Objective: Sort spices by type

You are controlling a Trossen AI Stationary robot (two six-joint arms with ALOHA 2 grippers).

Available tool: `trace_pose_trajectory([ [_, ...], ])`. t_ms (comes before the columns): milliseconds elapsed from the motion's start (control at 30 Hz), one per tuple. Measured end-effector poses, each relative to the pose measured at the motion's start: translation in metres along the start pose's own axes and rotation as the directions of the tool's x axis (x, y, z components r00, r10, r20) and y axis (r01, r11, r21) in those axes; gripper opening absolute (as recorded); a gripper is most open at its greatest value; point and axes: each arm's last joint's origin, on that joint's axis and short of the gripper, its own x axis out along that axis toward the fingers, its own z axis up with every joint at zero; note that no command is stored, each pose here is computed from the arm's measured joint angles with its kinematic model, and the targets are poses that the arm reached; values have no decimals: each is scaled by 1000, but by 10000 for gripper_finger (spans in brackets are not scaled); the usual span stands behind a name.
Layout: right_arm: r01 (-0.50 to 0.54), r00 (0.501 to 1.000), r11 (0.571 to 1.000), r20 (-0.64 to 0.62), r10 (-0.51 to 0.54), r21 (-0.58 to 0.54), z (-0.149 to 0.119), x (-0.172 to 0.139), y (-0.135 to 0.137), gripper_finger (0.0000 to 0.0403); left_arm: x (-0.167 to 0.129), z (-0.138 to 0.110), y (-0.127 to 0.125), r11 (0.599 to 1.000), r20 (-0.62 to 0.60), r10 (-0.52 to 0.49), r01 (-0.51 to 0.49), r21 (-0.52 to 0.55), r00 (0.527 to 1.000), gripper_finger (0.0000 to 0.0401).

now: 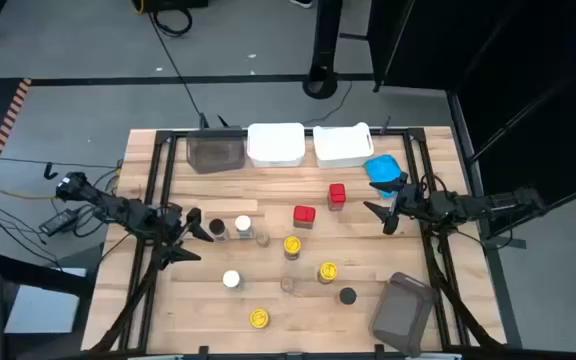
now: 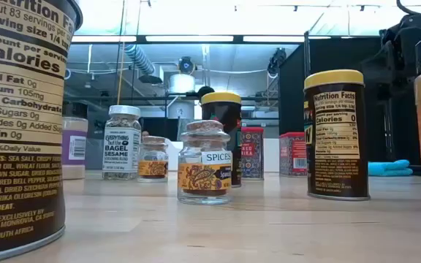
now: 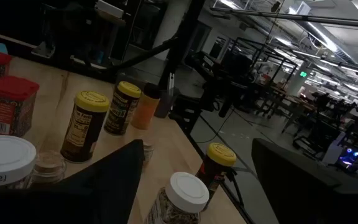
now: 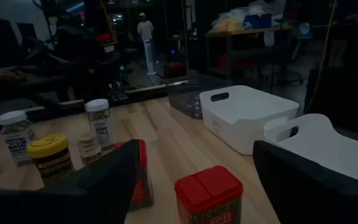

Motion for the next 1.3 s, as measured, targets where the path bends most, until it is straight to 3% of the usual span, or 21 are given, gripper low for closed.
trace_pose_trajectory([
  [1300, 0, 1000, 1000, 0, 0, 0, 0, 0, 0, 320, 0, 1, -1, 1000, 13, -6, 6, 21, 1000, 305],
])
